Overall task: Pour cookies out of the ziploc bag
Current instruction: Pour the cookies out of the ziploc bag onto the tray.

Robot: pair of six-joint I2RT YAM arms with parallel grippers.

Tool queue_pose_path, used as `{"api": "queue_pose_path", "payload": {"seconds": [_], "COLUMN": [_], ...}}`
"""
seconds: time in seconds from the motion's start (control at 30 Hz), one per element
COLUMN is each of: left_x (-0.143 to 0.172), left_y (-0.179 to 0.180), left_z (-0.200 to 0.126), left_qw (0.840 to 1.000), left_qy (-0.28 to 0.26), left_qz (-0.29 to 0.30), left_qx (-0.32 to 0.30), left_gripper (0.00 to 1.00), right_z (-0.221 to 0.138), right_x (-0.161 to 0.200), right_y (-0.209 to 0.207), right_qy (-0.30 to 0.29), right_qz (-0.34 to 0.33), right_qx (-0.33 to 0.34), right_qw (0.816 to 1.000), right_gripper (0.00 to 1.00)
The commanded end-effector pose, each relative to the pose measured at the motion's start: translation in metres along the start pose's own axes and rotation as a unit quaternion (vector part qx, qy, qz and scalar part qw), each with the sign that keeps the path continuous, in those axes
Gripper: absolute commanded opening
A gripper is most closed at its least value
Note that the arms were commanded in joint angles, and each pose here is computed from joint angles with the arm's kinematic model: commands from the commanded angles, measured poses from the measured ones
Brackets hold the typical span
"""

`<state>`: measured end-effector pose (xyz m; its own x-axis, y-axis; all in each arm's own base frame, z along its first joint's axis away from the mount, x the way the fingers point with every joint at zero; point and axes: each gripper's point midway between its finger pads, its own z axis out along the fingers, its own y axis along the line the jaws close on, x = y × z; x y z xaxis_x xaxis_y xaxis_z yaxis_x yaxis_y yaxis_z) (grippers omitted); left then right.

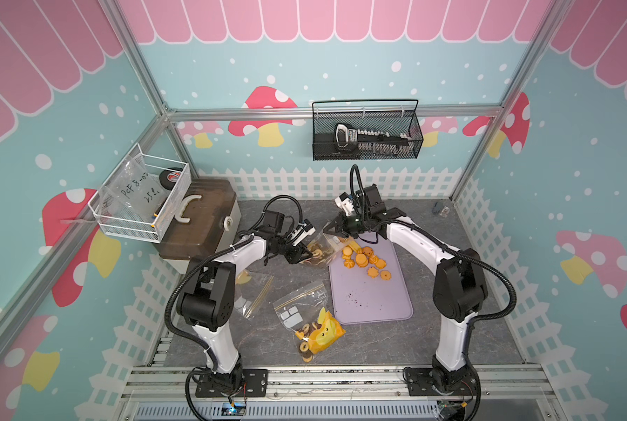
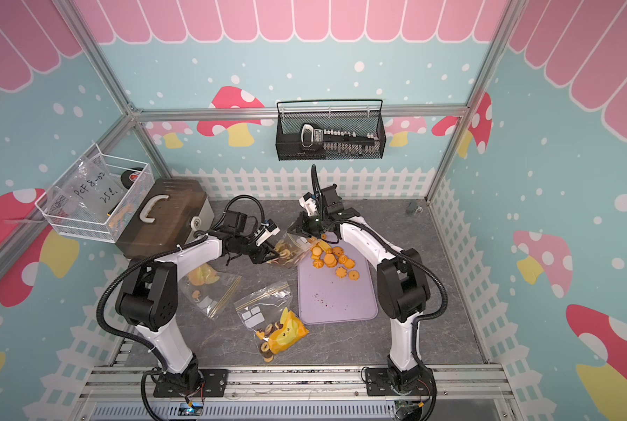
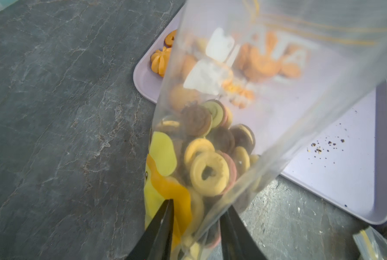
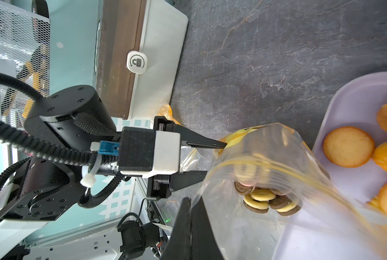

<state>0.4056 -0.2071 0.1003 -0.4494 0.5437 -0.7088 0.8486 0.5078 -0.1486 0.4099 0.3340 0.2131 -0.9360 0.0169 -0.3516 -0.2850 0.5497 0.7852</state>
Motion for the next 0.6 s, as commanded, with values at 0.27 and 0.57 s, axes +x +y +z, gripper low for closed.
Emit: {"api": "queue_pose_path", "payload": {"seconds": [0.27, 0.57], "left_x": [0.002, -0.014], "left_y": [-0.002, 0.0], "left_z": [0.004, -0.009], "left_qw": [1.0, 1.0], "left_qy": [0.017, -0.001], "left_qz": [0.01, 0.008], "left_qx": [0.018, -0.005], "left_gripper": [0.0, 0.0], "right_z": [-0.02, -0.025], "right_x": [-0.008, -0.003], "right_y": [0.022, 0.023], "right_qy": [-0.025, -0.026], "right_qz": [-0.019, -0.011], "right_qx": [-0.025, -0.035], "right_qw": [0.999, 0.999], "right_gripper": [0.0, 0.01]}}
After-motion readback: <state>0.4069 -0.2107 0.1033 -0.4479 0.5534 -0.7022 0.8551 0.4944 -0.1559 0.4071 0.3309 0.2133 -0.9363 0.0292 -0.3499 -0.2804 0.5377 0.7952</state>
